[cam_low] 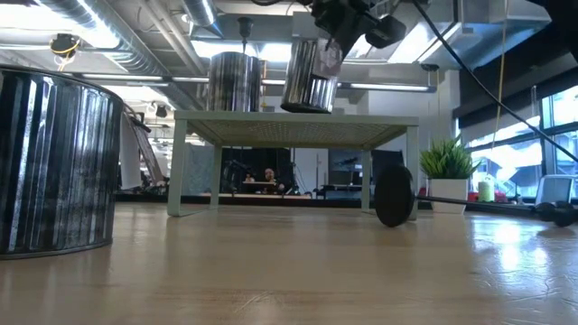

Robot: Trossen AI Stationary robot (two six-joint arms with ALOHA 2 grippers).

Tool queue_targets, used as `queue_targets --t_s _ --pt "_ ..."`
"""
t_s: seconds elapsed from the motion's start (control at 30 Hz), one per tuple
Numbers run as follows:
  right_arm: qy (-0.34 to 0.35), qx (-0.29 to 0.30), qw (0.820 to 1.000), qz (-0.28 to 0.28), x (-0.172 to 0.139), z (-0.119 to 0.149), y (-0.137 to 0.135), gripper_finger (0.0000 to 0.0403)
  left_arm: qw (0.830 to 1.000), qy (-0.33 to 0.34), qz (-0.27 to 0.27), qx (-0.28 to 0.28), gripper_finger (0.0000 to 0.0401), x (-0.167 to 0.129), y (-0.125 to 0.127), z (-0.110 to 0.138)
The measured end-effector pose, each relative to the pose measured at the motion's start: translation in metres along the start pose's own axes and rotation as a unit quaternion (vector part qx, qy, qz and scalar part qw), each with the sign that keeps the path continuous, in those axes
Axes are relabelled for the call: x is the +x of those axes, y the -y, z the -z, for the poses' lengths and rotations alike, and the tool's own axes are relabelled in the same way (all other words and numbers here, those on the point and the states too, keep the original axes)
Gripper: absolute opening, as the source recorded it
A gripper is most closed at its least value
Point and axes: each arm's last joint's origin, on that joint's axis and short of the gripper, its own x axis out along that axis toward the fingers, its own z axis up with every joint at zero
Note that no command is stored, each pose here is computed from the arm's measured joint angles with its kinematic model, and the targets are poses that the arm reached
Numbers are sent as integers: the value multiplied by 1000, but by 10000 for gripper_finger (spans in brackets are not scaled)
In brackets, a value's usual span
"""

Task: Pick & Place candle stick holders
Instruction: Put the top brown scented candle on the shelf aligned with the other scented candle

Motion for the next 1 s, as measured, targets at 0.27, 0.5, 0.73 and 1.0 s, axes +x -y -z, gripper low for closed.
queue_targets --t_s 0.27,0.5,0.73,1.0 --pt "0 -1 1000 2 0 0 1 0 1000 -1 0 0 2 0 0 0" --pt "-2 -3 1000 0 0 0 0 0 1000 -1 0 0 2 0 0 0" --pt "-3 -3 1000 -1 0 0 0 0 1000 0 0 0 2 0 0 0" --pt "-2 -10 1000 -2 0 0 0 0 1000 0 0 0 2 0 0 0"
